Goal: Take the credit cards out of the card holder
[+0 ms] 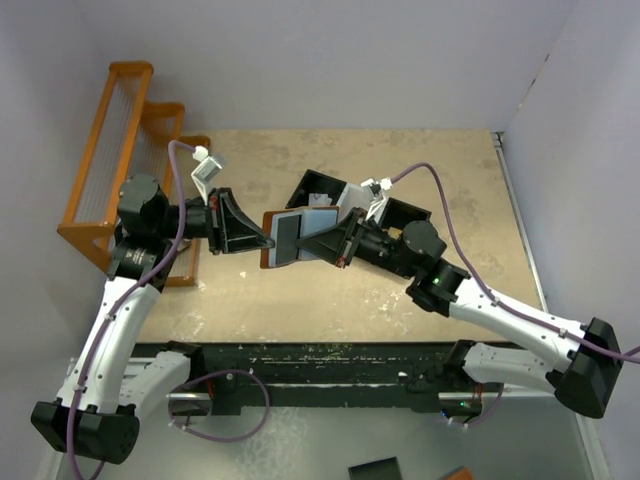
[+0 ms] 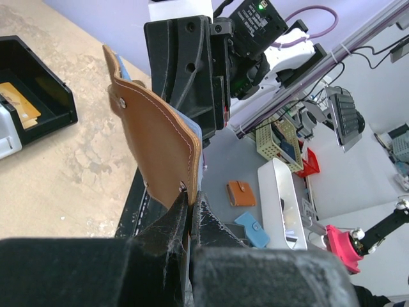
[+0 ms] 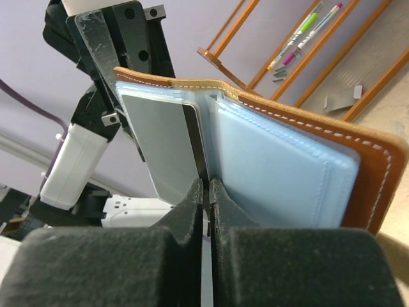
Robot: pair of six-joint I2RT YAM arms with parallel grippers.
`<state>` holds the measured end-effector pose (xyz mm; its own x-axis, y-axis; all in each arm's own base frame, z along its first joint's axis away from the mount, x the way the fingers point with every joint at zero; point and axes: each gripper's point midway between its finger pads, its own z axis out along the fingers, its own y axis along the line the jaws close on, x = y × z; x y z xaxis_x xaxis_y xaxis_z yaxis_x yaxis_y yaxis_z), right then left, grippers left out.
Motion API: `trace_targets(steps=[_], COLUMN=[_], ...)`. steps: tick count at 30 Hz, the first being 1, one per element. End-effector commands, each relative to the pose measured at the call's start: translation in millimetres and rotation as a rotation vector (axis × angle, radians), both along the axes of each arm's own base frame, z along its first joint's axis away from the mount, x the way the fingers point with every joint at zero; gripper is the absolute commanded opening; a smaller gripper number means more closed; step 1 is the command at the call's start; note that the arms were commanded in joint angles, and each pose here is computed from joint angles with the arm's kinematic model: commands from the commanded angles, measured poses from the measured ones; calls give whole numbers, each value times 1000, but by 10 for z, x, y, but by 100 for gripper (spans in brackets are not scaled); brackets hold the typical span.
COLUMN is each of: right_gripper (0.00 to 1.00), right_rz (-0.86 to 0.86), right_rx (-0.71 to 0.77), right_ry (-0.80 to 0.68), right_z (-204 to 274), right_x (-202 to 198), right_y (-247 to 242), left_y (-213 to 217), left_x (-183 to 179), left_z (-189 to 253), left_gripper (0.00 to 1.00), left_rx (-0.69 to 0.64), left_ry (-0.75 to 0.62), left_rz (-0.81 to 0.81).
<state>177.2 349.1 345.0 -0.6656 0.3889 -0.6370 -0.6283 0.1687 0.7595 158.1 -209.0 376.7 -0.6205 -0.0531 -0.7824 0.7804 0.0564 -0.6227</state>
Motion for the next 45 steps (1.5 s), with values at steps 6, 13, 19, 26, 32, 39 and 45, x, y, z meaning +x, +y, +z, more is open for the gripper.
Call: trace_targets(steps=[6, 13, 19, 26, 32, 39, 45], right_gripper=[0, 0, 0, 0, 0, 0, 0], right_rz=[99, 123, 151, 123, 98, 80, 41], right_rx=[191, 247, 260, 261, 256, 239, 214], right_ry=[-94, -118, -127, -119, -104, -102, -98], right_z=[451, 493, 494, 432, 349, 316, 282], right_x=[-327, -437, -487, -487, -482, -450, -395], right_y=[-148, -244, -240, -322, -394, -421, -480], left_y=[-4, -7, -8, -6, -8, -8, -6], left_x=[-54, -39, -42, -43, -41, -47, -62], left_z=[94, 130, 152, 164, 181, 193, 191], left_gripper=[0, 0, 0, 0, 0, 0, 0], left_rx=[-10, -13, -16, -17, -18, -20, -21], left_ry=[-44, -45, -43, -45, -44, -40, -38], left_rz=[-19, -15, -16, -14, -15, -17, -20])
